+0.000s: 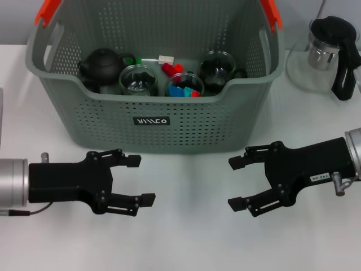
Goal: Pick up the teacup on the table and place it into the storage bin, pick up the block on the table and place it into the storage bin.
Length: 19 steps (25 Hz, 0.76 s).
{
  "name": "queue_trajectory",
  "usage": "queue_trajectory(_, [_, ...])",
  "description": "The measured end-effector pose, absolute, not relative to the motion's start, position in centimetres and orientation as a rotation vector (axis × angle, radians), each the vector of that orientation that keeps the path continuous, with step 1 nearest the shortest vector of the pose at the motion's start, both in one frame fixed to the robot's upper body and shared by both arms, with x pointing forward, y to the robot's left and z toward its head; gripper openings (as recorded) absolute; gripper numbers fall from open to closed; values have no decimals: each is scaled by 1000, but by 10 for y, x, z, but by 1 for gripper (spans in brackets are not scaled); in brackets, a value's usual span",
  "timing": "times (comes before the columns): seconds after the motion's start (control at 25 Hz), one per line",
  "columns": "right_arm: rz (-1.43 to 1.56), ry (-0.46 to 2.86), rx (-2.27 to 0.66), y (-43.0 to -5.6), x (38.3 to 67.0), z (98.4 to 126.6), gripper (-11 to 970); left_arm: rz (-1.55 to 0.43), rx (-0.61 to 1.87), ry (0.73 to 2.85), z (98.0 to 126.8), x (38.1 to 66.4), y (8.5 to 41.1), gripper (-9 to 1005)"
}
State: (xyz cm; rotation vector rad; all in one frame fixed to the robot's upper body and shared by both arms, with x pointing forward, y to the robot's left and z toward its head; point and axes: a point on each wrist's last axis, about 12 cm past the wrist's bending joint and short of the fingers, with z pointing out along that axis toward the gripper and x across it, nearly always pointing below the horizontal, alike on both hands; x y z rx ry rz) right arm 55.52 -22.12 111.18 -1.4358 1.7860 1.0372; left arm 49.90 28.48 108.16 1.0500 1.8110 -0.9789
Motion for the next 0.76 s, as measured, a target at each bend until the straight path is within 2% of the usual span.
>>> queue_trajectory(0.76, [1006, 1793, -1410, -219, 561, 1113, 931, -999, 1057, 1800, 1083, 505, 278, 947])
